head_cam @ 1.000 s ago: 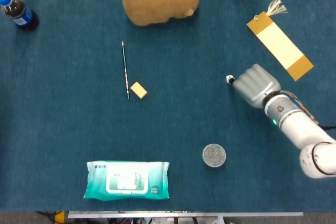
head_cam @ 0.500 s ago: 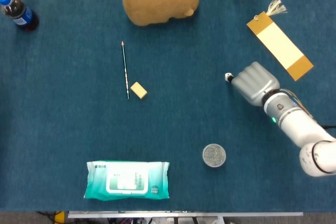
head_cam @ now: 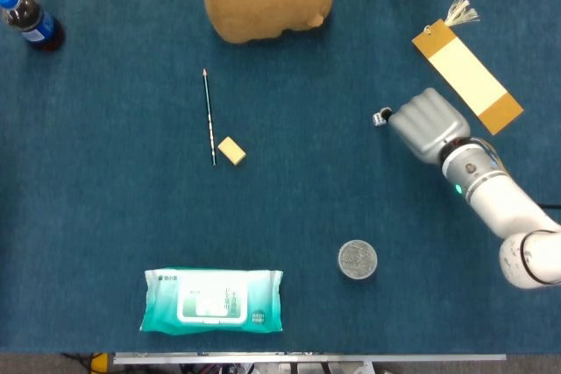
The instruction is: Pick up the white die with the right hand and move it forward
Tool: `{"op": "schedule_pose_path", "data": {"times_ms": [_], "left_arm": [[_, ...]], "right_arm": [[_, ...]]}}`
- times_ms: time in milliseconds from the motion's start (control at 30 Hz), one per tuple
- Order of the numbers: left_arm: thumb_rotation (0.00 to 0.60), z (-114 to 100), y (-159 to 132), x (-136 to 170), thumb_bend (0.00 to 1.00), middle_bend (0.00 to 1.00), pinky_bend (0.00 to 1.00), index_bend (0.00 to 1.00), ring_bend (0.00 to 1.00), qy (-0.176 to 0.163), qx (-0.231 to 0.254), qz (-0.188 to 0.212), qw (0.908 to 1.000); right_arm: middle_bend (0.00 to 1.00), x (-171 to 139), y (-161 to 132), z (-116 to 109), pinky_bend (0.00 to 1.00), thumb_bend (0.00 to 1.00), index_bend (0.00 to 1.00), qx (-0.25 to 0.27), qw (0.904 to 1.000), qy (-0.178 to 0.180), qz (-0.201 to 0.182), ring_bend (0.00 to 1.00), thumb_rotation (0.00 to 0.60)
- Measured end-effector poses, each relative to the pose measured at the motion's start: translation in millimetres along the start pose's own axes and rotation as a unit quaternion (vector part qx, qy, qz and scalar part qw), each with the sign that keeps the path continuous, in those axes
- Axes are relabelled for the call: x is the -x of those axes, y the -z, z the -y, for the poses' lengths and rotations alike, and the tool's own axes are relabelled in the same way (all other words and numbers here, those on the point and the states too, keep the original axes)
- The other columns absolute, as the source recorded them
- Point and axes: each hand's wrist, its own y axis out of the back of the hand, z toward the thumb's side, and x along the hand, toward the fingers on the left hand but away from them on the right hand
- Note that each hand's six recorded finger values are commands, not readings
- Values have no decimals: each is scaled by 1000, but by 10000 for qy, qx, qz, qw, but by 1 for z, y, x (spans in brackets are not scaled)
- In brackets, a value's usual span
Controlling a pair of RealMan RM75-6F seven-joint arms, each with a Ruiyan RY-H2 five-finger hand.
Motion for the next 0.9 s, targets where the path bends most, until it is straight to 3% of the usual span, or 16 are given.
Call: {"op": "schedule_pose_path", "data": {"times_ms": [333, 433, 567, 767, 900], "left_arm": [[600, -3, -3, 1, 264, 324, 377, 337, 189, -73, 7, 81, 9999], [600, -7, -7, 2, 264, 323, 377, 337, 189, -172, 3, 157, 9997], [600, -15, -16, 4, 263, 320, 377, 337, 189, -383, 8, 316, 9988], [600, -30, -34, 8, 264, 290, 377, 337, 188, -880, 83, 596, 9943], [600, -38, -48, 11, 264, 256, 376, 337, 185, -1237, 155, 789, 9891]], "right_arm": [[1000, -5, 4, -7, 1000, 1000, 220, 192, 9994, 294, -26, 986, 600], [962, -13, 9, -13, 1000, 1000, 201, 320, 9976, 618, -36, 891, 600], [785, -31, 22, -22, 981, 1000, 154, 585, 9903, 1264, -18, 736, 600], [531, -80, 57, -23, 822, 1000, 134, 1227, 9620, 2434, 155, 486, 600], [403, -121, 82, -10, 700, 1000, 134, 1777, 9319, 3144, 329, 342, 600]]}}
